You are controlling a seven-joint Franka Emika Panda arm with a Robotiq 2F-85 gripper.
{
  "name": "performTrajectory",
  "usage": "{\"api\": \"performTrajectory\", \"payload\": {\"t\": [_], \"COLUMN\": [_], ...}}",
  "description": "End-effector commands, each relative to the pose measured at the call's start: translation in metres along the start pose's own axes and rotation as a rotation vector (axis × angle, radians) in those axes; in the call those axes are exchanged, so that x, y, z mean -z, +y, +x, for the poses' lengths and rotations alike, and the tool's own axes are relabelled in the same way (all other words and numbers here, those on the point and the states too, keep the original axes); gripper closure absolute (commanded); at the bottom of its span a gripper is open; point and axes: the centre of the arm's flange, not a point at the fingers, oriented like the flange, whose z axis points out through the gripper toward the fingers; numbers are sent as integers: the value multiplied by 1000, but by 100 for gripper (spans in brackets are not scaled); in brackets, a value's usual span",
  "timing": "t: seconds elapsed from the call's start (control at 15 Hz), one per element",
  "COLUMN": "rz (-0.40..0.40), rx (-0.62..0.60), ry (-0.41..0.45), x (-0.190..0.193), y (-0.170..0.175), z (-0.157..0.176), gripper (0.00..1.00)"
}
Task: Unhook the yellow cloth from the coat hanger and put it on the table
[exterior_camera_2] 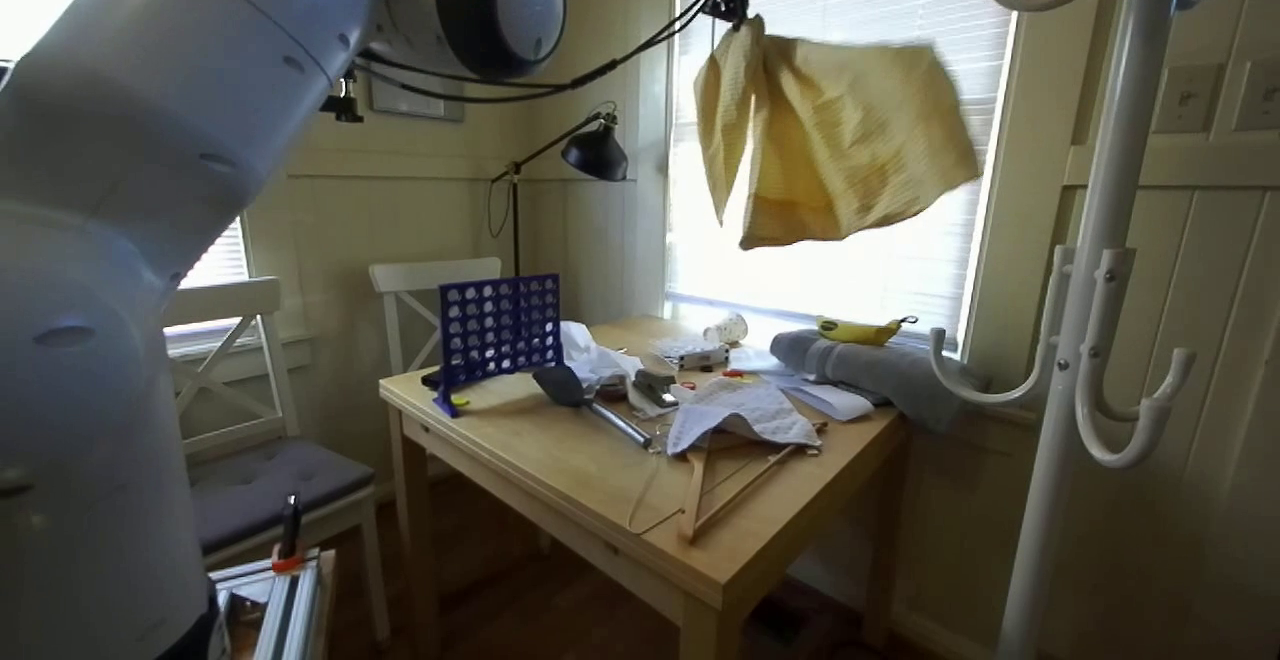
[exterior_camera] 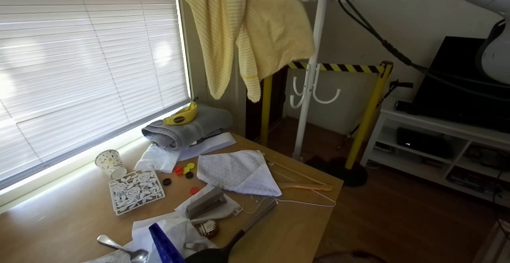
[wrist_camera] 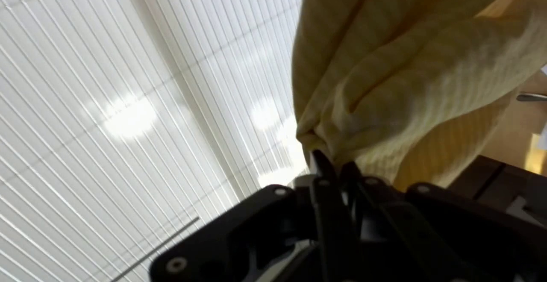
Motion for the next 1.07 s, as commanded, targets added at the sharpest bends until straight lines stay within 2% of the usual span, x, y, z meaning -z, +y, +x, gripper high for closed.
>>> {"api": "performTrajectory", "payload": {"t": [0.0,0.2,0.47,0.53,0.67,0.73,0.8,0.93,1.0], "rz": [93,169,208,208,215,213,218,266,283], "rx": [35,68,108,78,91,94,92,46,40], "ry": [170,291,320,271,279,281,269,114,85], "x": [-59,-78,-78,-52,-49,-48,-50,-57,-61], "y": [48,39,35,-32,-30,-30,-30,-34,-36], "z": [19,17,5,-6,-10,-11,-11,-19,-25], "gripper": [98,98,98,93,93,98,98,98,98]}}
